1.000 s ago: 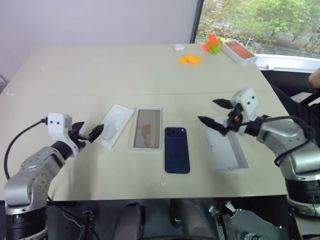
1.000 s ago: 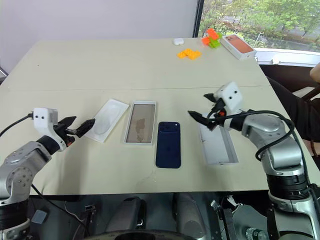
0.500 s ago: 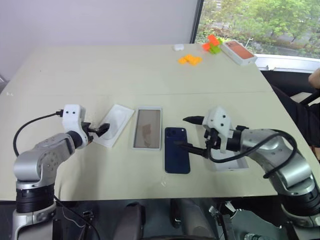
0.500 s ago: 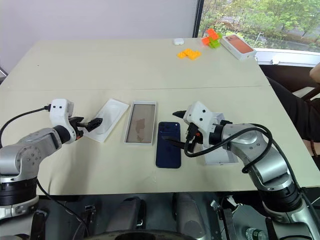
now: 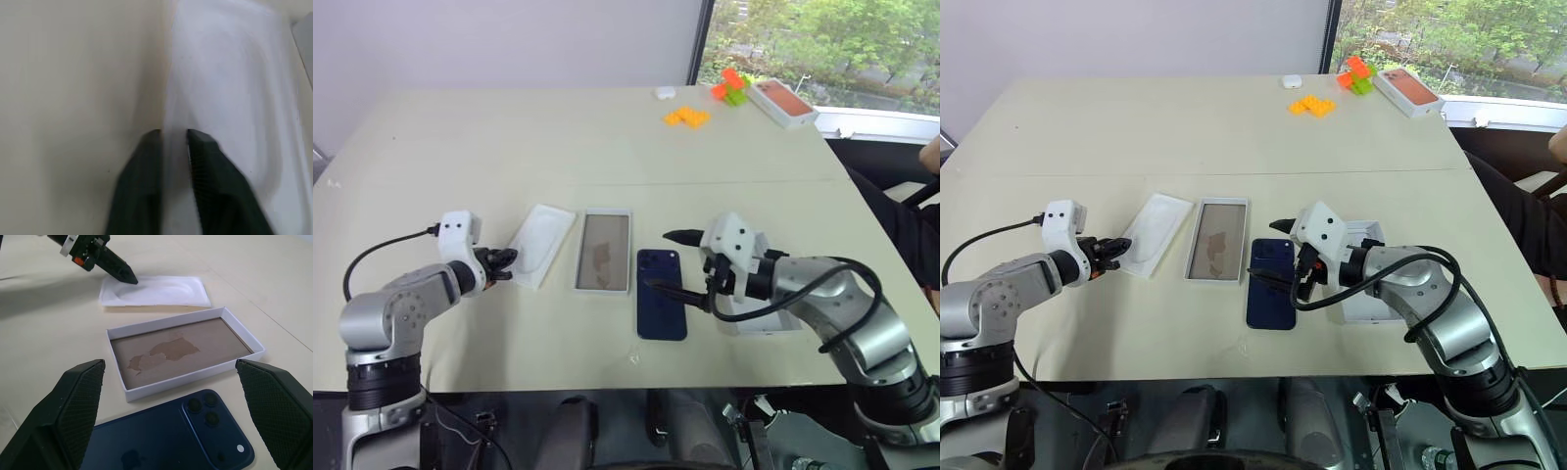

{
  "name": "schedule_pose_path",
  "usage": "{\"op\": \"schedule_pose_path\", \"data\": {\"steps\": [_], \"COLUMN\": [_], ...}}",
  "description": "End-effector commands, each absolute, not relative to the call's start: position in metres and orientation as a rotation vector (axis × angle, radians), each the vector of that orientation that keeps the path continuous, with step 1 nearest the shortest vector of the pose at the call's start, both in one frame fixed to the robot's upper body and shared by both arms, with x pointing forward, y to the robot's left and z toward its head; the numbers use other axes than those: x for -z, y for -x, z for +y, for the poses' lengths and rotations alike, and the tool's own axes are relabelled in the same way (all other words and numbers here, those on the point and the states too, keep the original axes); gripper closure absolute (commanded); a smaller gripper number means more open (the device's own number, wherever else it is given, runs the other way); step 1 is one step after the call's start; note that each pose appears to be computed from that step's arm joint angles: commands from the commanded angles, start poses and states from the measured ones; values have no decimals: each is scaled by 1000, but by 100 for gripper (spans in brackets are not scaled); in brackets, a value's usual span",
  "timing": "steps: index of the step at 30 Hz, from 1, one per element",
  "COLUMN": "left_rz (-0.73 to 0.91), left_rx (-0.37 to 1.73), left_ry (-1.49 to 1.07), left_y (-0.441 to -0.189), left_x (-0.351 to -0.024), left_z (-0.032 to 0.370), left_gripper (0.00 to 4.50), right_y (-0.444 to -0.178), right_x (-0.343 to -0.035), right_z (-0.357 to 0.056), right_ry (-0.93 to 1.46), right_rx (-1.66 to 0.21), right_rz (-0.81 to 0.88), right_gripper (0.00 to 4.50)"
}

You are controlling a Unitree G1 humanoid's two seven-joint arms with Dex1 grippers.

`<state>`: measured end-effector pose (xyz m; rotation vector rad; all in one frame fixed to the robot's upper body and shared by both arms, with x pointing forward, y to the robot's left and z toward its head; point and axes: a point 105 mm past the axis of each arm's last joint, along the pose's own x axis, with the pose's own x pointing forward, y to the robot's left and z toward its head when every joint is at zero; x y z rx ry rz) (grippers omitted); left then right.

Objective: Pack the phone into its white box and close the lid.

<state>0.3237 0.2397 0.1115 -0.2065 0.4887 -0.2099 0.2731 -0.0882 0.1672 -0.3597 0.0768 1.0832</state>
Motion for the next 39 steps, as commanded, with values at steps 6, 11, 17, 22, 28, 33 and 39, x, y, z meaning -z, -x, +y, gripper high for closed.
{"op": "schedule_pose_path", "data": {"steps": [6,11,17,22,28,33,39], "left_rz": [395,360,176,92,99,228,310], "left_rx": [138,128,205,286,476,504,408], "left_ry": [329,395,542,618,713,729,803], "left_y": [-321,-322,-320,-312,-303,-299,-303], "left_x": [-130,-135,-168,-183,-191,-171,-153], "left_z": [255,257,248,237,187,151,142], "left_gripper": [449,449,449,449,449,449,449], "right_y": [-268,-269,-269,-270,-274,-274,-274], "right_x": [-178,-178,-178,-180,-181,-180,-180], "right_z": [-79,-77,-76,-79,-85,-87,-89], "right_ry": [374,371,374,385,399,403,405], "right_rx": [-1114,-1119,-1124,-1120,-1099,-1084,-1072], "right_rz": [18,16,13,11,14,11,9], "right_gripper": [0,0,0,0,0,0,0]}}
